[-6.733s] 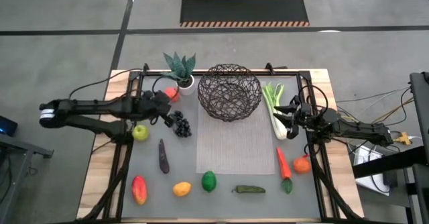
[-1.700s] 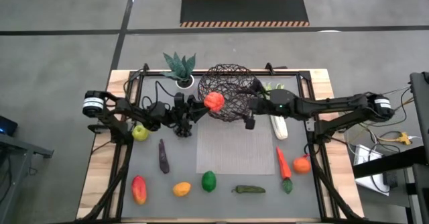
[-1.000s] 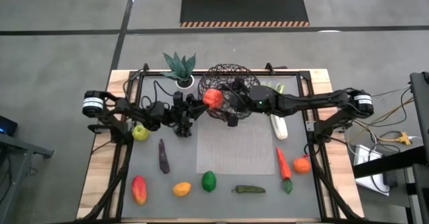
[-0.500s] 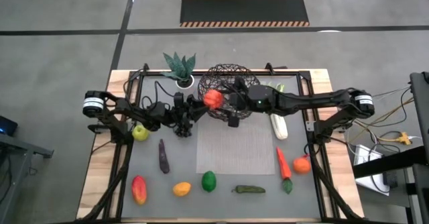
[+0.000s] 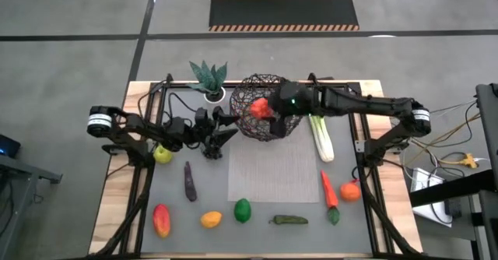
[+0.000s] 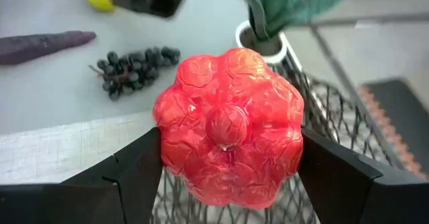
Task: Build produce basket
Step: Put the orange pumpkin into the black wire basket
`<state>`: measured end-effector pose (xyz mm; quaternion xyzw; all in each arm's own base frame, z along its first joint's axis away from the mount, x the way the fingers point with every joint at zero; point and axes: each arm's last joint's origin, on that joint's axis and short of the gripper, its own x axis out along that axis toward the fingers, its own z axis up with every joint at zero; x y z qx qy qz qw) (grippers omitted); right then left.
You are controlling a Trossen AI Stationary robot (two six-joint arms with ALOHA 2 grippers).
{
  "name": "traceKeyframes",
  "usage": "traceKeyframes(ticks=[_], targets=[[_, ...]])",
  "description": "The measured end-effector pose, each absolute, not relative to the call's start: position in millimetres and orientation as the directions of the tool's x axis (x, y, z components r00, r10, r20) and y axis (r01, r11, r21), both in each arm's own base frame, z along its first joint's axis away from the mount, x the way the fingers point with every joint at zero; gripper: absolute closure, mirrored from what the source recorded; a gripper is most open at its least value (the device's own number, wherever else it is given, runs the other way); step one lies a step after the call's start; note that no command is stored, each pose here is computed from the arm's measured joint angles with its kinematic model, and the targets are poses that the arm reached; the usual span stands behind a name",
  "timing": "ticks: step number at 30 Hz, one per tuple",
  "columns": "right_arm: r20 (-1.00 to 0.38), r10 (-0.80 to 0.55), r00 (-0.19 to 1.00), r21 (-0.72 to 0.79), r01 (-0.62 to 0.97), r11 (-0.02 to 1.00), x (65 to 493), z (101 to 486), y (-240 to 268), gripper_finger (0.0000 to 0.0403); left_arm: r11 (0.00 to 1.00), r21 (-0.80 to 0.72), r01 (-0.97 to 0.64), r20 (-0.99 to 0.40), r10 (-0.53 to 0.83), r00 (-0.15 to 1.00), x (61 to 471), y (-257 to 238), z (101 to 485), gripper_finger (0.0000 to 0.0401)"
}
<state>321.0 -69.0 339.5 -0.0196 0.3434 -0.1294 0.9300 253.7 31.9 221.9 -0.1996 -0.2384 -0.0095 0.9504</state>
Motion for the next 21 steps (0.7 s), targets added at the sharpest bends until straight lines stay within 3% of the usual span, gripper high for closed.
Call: traceKeyframes(ticks=[9,21], targets=[[-0.751,-0.149,0.643,0.127,0.363,0.923,326.4,309.0,-136.1,0.0117,0.934,-0.326,0.146,0.506,0.041,0.862,243.0,29.7,234.8,0.0115],[-0.829,-0.182,0.529,0.215,0.601,0.770,353.5,233.6,-204.0,0.0117,0.935,-0.318,0.158,0.520,0.032,0.853,241.1,29.2,238.9,0.0115]])
